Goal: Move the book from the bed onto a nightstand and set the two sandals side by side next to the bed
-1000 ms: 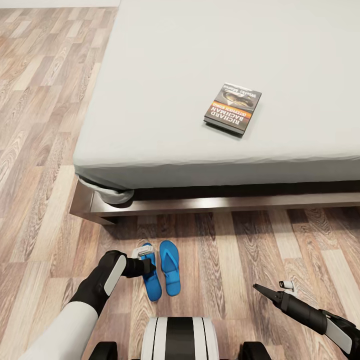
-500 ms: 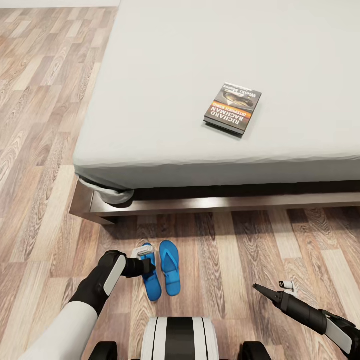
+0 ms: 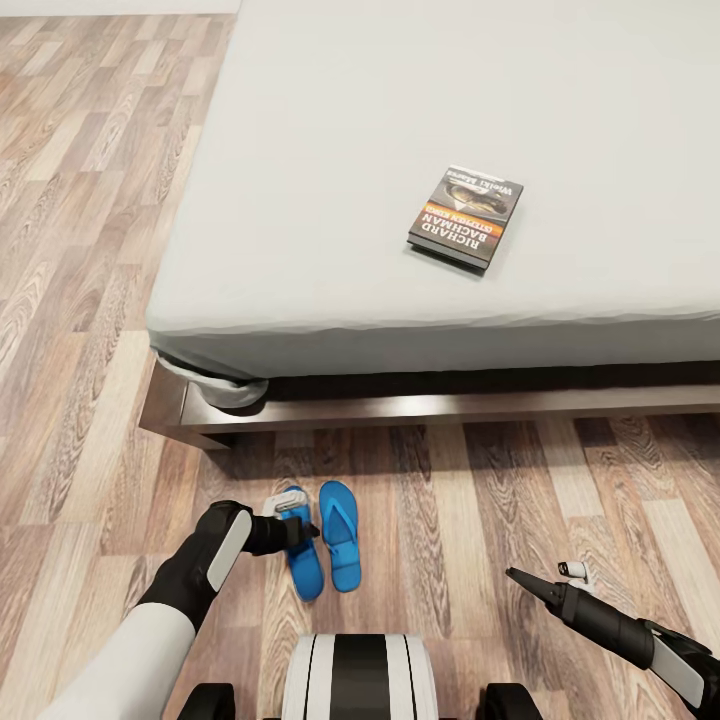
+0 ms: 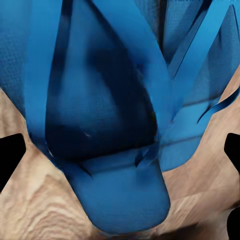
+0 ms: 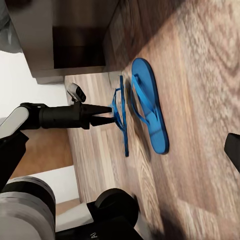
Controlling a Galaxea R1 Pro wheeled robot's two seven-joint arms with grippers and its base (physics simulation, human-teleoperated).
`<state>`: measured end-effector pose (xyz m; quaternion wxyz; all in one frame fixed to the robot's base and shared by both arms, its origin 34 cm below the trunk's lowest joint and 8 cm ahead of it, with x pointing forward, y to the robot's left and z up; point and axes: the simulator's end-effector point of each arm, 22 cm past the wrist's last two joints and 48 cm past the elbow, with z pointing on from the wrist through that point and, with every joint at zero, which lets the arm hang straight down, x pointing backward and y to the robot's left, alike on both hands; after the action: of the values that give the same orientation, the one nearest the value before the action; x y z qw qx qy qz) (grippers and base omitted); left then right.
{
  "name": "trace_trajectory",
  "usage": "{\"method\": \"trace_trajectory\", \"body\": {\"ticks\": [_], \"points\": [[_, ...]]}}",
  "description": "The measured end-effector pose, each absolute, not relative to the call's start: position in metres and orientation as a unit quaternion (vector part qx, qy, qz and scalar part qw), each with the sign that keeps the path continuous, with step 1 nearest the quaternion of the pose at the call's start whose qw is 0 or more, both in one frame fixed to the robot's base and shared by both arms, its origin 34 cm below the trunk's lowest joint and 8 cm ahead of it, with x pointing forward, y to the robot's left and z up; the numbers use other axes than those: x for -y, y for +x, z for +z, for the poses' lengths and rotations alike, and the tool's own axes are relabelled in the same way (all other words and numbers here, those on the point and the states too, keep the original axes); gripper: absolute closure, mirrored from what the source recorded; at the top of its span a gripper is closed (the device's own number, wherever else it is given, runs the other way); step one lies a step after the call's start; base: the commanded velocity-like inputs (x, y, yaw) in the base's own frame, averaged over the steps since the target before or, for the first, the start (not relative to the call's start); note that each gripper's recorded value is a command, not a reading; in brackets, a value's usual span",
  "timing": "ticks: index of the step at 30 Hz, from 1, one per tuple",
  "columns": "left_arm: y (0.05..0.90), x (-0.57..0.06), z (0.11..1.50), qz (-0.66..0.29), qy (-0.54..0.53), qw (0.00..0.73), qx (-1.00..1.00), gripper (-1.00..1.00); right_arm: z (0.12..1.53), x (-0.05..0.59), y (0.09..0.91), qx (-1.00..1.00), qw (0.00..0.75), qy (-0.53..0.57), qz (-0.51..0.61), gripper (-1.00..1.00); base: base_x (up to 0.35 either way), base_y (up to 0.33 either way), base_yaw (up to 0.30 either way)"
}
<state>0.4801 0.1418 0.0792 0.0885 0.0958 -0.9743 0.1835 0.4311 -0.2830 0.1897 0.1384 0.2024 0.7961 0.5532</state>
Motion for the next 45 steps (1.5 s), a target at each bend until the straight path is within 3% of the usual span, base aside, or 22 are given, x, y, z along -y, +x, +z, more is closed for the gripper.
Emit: {"method": "trace_trajectory", "body": {"ticks": [21,45], "points": [[0.480,-0.150,0.078,0.179,0.096,0.089,0.975,-1.00,0.190,0.282,0.431,-0.796,0.138,0.202,0.554,-1.00,0.000,0.000,0.000],[0.518,-0.178,0.119,0.169,0.091,0.041,0.981,-1.00,0.227,0.280,0.456,-0.789,0.171,0.172,0.564,-1.00,0.000,0.000,0.000]]}}
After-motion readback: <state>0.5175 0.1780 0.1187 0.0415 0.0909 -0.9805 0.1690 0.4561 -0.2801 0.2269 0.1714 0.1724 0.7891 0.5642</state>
